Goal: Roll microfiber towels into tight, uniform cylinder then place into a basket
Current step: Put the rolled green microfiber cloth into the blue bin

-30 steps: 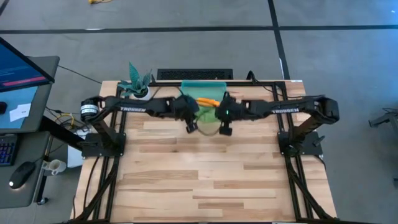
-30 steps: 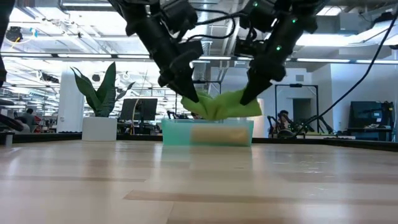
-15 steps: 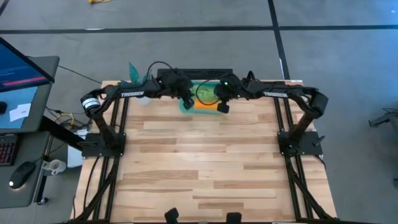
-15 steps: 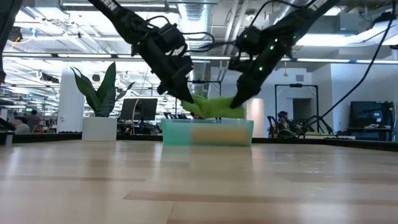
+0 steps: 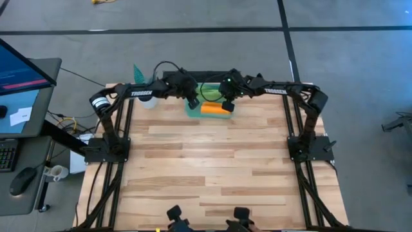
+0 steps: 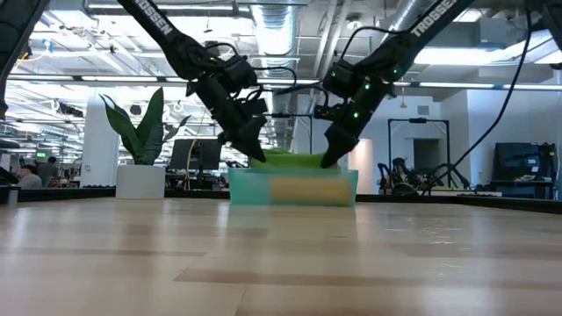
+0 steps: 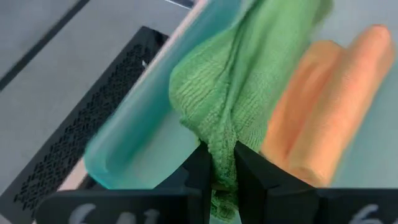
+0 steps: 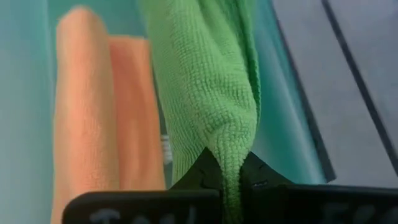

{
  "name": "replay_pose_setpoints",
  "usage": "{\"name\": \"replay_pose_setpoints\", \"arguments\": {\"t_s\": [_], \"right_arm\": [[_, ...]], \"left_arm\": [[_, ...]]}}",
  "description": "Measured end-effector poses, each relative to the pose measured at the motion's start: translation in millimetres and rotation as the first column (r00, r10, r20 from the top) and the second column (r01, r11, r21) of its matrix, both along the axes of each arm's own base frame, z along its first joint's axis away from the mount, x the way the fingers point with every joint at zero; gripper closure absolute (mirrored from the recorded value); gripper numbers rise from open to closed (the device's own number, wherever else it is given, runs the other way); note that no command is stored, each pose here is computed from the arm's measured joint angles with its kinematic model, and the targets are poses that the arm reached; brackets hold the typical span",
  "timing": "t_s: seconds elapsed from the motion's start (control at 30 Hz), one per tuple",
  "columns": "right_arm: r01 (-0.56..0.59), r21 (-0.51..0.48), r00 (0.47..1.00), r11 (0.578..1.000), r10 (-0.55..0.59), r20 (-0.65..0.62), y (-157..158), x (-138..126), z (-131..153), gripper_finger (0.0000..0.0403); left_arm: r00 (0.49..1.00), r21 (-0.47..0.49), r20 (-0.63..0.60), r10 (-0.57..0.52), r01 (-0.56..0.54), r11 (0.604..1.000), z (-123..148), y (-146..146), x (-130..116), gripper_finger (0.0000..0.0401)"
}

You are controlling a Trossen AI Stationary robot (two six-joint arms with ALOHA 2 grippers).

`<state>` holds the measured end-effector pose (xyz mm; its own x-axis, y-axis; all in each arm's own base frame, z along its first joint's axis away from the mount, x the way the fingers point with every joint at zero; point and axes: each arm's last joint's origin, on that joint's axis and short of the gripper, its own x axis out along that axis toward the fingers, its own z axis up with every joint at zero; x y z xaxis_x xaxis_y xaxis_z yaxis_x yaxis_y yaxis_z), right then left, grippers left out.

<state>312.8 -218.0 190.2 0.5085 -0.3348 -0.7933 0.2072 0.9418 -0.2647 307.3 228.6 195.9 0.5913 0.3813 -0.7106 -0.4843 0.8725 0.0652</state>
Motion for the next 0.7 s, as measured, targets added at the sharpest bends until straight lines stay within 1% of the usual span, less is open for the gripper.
{"name": "replay_pose_setpoints", "arguments": {"t_s": [0.13, 0.23, 0.33, 0.47, 0.57, 0.7], "right_arm": [[0.007, 0.016, 1.0, 1.0, -0.006, -0.025, -3.5, 1.3, -9.0, 0.0383], [0.008, 0.009, 1.0, 1.0, -0.008, -0.018, -4.9, 2.9, -10.1, 0.0384], [0.01, 0.012, 1.0, 1.0, -0.01, -0.025, -4.4, 2.0, -10.4, 0.0384], [0.015, 0.013, 1.0, 1.0, -0.014, -0.026, -4.9, 1.6, -10.3, 0.0382], [0.016, 0.018, 0.999, 1.0, -0.015, -0.032, -4.4, 1.2, -10.8, 0.0384], [0.033, 0.02, 0.998, 0.999, -0.032, -0.051, -4.6, -0.8, -12.1, 0.0384]], "left_arm": [[1.0, -0.012, -0.029, 0.0, 0.0, 1.0, -12.8, 2.2, 2.3, 0.0365], [0.998, 0.01, -0.059, -0.003, 0.003, 1.0, -21.3, 4.8, 4.3, 0.0365], [0.996, 0.044, -0.088, -0.006, 0.01, 0.999, -24.8, 6.8, 4.6, 0.0364], [0.996, 0.047, -0.089, 0.006, -0.002, 0.999, -25.8, 7.5, 4.9, 0.0356], [0.995, 0.056, -0.102, -0.003, 0.009, 0.998, -26.2, 7.5, 4.6, 0.0339], [0.989, 0.084, -0.145, 0.025, -0.013, 0.996, -27.8, 9.3, 1.2, 0.0297]]}}
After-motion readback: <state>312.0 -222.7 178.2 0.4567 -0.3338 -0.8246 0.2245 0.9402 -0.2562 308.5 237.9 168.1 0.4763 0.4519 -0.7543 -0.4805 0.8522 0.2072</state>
